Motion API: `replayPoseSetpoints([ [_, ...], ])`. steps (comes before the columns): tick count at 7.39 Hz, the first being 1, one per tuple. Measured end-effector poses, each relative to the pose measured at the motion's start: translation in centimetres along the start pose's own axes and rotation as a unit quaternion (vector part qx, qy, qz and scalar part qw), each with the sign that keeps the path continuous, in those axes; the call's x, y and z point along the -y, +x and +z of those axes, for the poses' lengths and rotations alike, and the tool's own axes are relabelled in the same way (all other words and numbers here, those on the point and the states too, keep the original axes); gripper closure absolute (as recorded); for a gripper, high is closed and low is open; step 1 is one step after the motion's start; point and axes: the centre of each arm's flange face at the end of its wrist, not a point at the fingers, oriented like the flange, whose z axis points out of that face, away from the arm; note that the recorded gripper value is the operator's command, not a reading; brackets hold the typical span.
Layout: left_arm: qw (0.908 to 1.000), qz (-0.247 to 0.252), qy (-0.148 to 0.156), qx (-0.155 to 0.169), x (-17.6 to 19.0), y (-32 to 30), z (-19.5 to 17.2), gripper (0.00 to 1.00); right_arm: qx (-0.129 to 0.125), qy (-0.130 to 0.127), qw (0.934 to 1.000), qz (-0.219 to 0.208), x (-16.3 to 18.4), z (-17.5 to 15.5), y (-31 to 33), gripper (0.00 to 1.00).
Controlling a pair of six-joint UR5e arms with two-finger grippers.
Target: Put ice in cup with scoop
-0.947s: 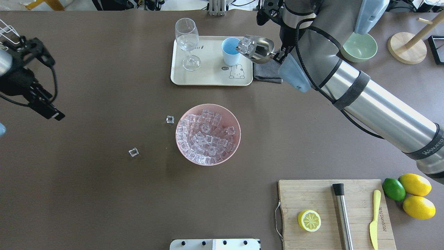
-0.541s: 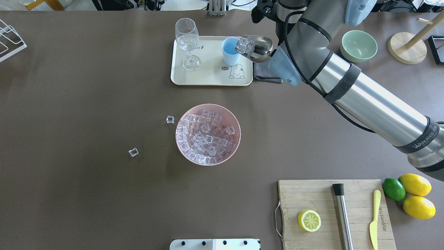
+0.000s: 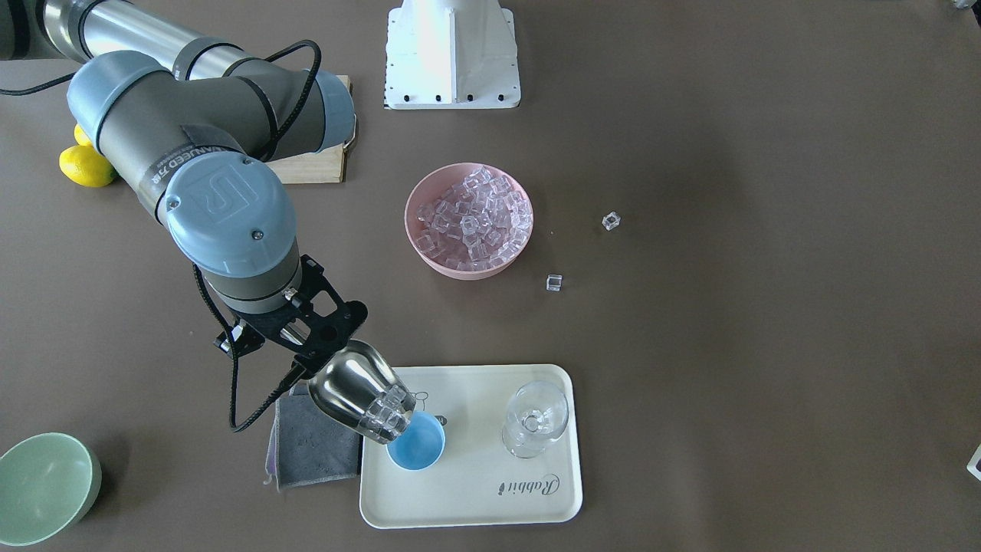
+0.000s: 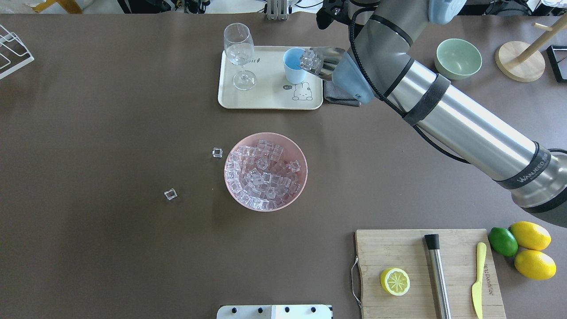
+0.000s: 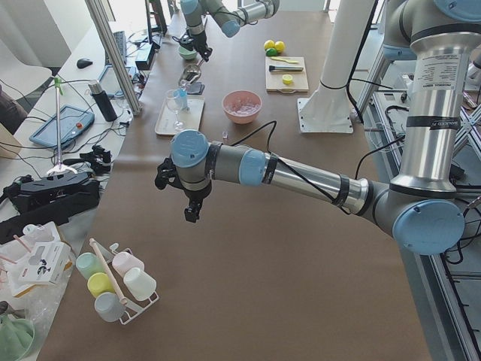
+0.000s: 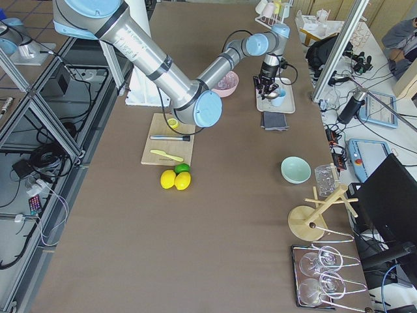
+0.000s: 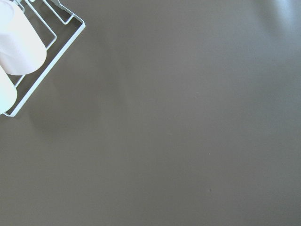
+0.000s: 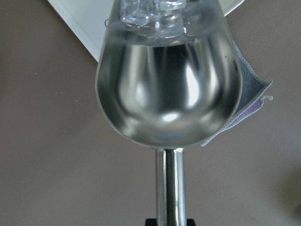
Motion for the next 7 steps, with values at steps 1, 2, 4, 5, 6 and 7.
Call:
replayPoseSetpoints([
  [1, 0.9999, 0.0, 0.005, 0.015, 0.3, -0.3, -0.6, 0.0, -0.003, -0.007, 1.0, -0.004, 0.2, -0.1, 0.1, 1.0],
  [2, 0.9996, 0.002, 0.007, 0.028, 0.7, -0.4, -1.0, 0.0, -0.004, -0.014, 0.9999, -0.006, 0.7, -0.3, 0.1, 1.0],
  [4, 0.9991, -0.016, 0.008, 0.039, 0.0, -0.4, -2.6, 0.0, -0.008, -0.03, 0.9994, -0.012, 1.1, -0.6, 0.2, 1.0],
  [5, 0.9983, -0.041, 0.004, 0.042, -1.3, -0.6, -4.1, 0.0, -0.012, -0.038, 0.9991, -0.015, 1.1, -0.8, 0.2, 1.0],
  [6, 0.9976, -0.056, -0.007, 0.04, -1.9, -1.0, -3.8, 0.0, -0.013, -0.047, 0.9986, -0.02, 1.2, -1.3, 0.1, 1.0],
  [7, 0.9977, -0.053, -0.019, 0.038, -1.0, -0.6, -2.8, 0.0, -0.014, -0.055, 0.9982, -0.022, 1.3, -1.8, -0.1, 1.0],
])
